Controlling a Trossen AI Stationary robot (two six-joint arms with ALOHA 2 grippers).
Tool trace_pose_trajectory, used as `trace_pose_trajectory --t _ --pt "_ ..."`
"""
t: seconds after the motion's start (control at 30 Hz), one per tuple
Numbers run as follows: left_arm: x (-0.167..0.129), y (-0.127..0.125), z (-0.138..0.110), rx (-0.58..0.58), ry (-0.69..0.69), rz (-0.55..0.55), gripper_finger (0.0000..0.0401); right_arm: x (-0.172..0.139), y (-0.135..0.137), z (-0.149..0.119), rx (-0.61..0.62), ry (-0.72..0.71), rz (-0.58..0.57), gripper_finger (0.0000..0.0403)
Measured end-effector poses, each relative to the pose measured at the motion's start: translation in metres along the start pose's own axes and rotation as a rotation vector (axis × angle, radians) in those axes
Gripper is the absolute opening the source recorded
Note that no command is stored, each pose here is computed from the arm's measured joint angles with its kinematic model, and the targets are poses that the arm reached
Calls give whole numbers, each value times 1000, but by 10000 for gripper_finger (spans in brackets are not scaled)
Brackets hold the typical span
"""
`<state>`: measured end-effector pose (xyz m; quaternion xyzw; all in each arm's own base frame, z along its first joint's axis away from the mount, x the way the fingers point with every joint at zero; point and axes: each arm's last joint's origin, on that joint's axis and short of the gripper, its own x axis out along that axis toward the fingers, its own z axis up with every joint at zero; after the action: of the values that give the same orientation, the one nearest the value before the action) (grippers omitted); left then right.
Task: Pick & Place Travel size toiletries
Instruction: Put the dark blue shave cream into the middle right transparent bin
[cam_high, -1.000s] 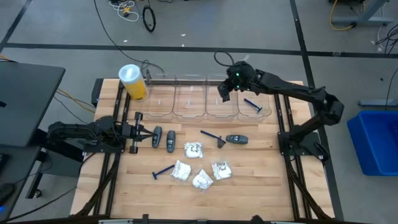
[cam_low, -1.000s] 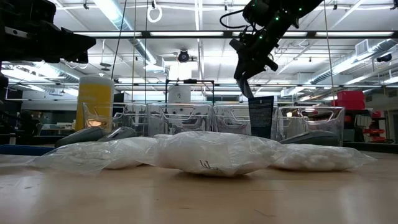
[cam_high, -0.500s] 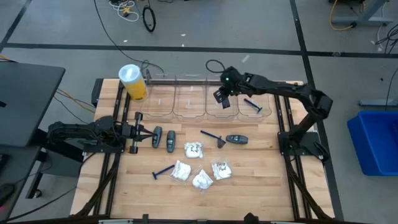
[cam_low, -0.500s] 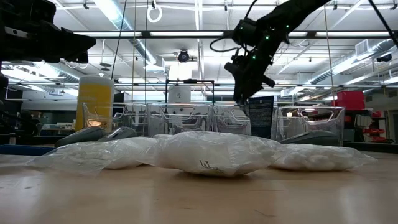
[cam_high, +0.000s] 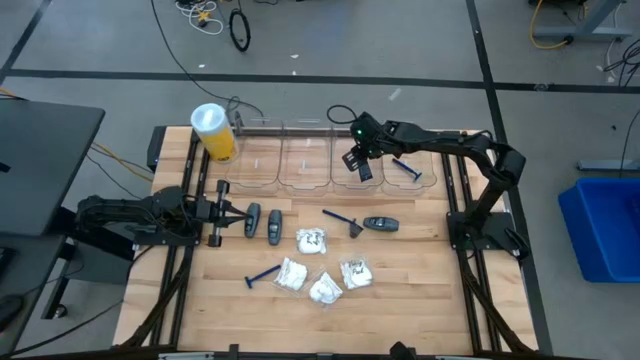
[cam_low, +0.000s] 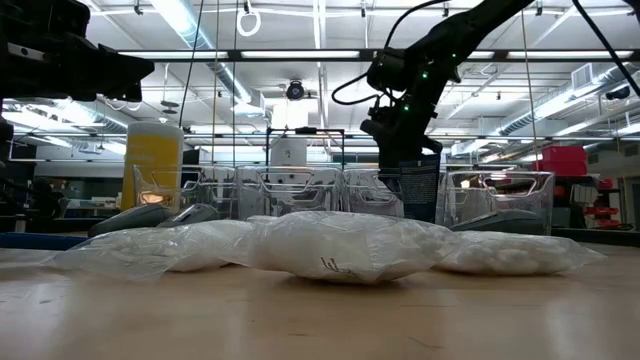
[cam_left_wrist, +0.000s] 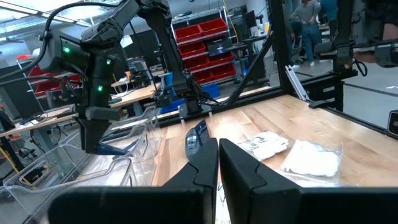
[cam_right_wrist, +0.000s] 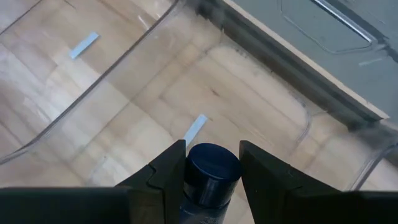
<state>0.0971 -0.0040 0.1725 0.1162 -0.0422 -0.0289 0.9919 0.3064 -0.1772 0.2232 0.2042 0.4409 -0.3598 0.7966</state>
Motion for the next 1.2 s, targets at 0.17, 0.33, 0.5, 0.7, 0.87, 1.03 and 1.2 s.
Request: trace_pose_trajectory --t 0.17,0.33,0.5,0.7,0.87,1.03,1.2 --pt "0 0 0 0 0 0 24 0 0 -1 -2 14 -1 148" --pt "0 0 0 0 0 0 24 0 1 -2 -3 32 36 167" --pt "0 0 0 0 0 0 24 0 1 -2 -3 31 37 196" --pt "0 0 0 0 0 0 24 0 1 -2 -3 33 36 222" --pt "0 0 0 0 0 0 24 -2 0 -2 -4 30 37 233" --pt "0 0 0 0 0 0 24 -13 3 -1 -16 -1 51 240" --pt "0 0 0 0 0 0 24 -27 5 0 -39 -37 70 237"
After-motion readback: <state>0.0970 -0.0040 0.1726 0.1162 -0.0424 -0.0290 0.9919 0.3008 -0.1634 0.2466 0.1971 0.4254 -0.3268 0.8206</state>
